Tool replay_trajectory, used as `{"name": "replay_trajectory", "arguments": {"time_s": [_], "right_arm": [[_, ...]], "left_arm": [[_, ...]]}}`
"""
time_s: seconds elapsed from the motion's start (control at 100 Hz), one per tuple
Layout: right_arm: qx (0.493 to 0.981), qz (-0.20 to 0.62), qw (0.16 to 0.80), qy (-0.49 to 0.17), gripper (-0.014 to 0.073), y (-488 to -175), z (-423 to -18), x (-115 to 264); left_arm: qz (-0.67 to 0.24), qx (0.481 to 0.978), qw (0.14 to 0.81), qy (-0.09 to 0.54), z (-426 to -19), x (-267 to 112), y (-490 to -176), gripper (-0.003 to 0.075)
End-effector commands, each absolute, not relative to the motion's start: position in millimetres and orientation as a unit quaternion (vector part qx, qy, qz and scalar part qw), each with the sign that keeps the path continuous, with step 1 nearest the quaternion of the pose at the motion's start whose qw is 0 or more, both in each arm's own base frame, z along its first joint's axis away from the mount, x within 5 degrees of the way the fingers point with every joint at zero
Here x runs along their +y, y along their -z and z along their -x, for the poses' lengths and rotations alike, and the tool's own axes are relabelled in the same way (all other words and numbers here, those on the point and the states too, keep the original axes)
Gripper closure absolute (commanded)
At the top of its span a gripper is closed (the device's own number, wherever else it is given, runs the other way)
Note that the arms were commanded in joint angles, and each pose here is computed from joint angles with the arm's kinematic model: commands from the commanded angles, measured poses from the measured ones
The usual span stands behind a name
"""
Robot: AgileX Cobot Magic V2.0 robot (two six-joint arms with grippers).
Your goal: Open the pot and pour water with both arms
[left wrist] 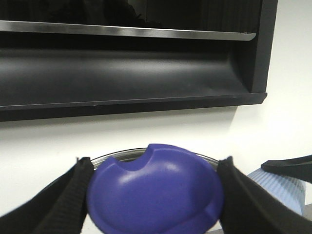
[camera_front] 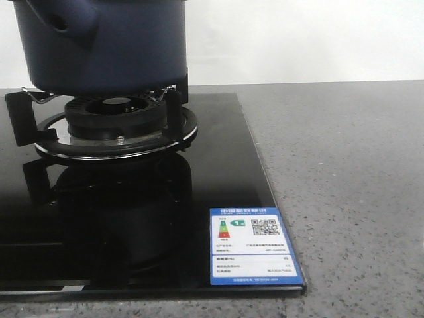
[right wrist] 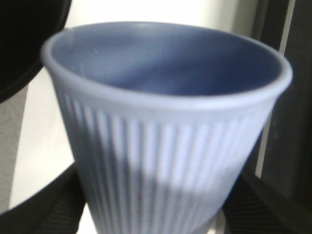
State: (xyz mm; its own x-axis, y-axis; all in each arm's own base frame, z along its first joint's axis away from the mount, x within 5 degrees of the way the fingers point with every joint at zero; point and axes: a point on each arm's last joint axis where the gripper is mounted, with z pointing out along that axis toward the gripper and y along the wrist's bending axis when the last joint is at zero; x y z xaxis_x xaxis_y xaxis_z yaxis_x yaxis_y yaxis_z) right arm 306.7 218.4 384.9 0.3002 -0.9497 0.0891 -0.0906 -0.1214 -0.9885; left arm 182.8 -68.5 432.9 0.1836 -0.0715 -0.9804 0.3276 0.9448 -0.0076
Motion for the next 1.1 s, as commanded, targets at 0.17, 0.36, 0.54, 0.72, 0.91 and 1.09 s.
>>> {"name": "replay_trajectory", "arguments": {"time_s": [0.17, 0.36, 0.54, 0.72, 0.91, 1.09], "right_arm": [[0.487, 0.518, 0.59, 0.382, 0.0239, -423, -295, 201], [0.576, 0.413, 0.643, 0.29, 0.0239, -439, -292, 172], [0.619, 0.347, 0.677, 0.195, 0.0239, -446, -281, 135], [0.631, 0.309, 0.696, 0.149, 0.0239, -439, -263, 97], [0.65, 0.265, 0.705, 0.098, 0.0239, -420, -243, 61], [0.662, 0.239, 0.708, 0.053, 0.0239, -397, -227, 38]], "left_arm": [[-0.078, 0.574, 0.806, 0.124, -176, -62, -456, 0.0368], [-0.078, 0.574, 0.806, 0.124, -176, -62, -456, 0.0368], [-0.078, 0.574, 0.806, 0.124, -176, -62, -456, 0.0368], [-0.078, 0.574, 0.806, 0.124, -176, -62, -456, 0.0368], [-0.078, 0.574, 0.806, 0.124, -176, -62, -456, 0.0368], [-0.078, 0.574, 0.806, 0.124, -176, -62, -456, 0.0368]]}}
